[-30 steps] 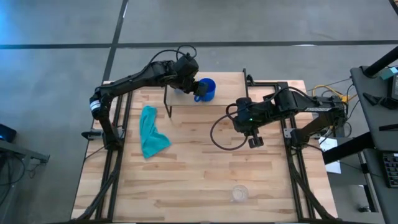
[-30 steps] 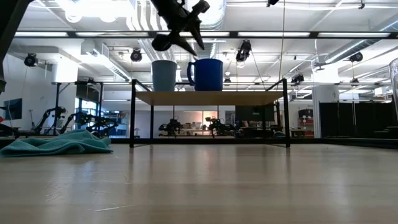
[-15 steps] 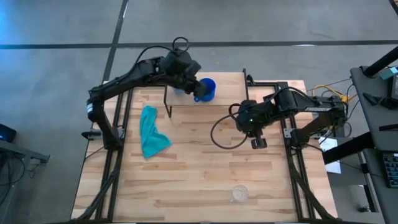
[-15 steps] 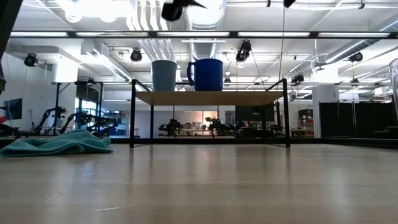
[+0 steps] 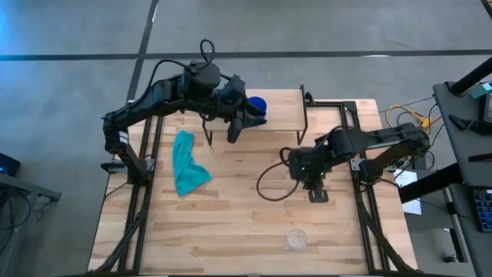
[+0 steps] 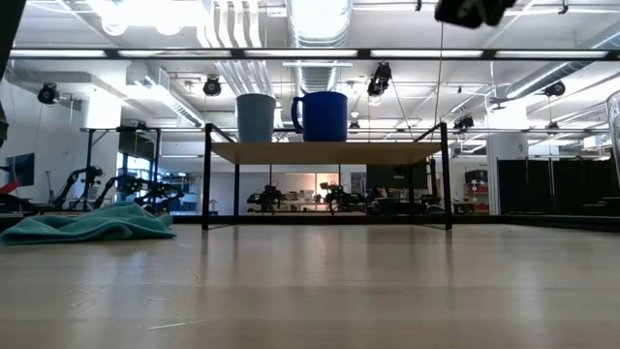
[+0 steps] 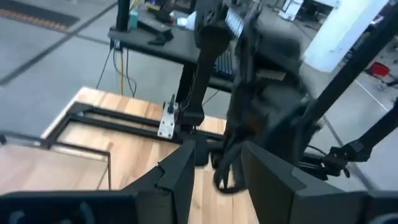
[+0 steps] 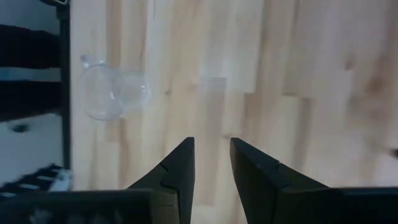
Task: Stack small to large cups/mugs on shelf
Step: Put the transparent mug on the shelf
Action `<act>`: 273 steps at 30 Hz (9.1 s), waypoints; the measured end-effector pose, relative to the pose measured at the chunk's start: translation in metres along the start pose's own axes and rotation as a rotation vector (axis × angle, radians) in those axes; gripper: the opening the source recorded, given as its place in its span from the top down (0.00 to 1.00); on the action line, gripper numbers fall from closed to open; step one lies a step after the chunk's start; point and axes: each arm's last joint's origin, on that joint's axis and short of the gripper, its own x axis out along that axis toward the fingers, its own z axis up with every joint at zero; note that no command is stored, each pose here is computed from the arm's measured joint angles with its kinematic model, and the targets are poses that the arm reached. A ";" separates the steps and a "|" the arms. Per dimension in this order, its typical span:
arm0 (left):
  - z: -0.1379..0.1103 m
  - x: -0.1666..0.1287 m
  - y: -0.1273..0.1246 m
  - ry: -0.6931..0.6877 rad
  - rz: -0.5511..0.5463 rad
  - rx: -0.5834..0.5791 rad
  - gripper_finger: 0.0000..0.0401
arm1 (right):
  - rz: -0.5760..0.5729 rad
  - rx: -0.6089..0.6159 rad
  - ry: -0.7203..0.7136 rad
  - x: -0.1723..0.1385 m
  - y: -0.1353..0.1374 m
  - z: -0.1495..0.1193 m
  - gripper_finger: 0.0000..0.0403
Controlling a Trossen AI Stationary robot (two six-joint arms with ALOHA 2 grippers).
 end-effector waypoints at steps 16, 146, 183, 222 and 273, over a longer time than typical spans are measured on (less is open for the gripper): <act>0.014 -0.070 -0.017 -0.100 -0.006 0.125 0.70 | 0.204 0.555 0.047 0.060 0.029 -0.004 0.76; 0.018 -0.087 -0.022 -0.165 -0.004 0.234 0.70 | 0.022 0.774 0.164 0.124 0.089 -0.016 0.76; 0.018 -0.087 -0.022 -0.163 -0.003 0.241 0.70 | -0.125 0.892 0.271 0.170 0.094 -0.019 0.74; 0.018 -0.087 -0.021 -0.160 -0.002 0.239 0.70 | -0.079 0.784 0.247 0.158 0.093 -0.017 0.98; 0.024 -0.017 0.003 -0.270 0.213 0.213 0.70 | -0.521 0.284 -0.223 -0.121 -0.127 -0.030 0.98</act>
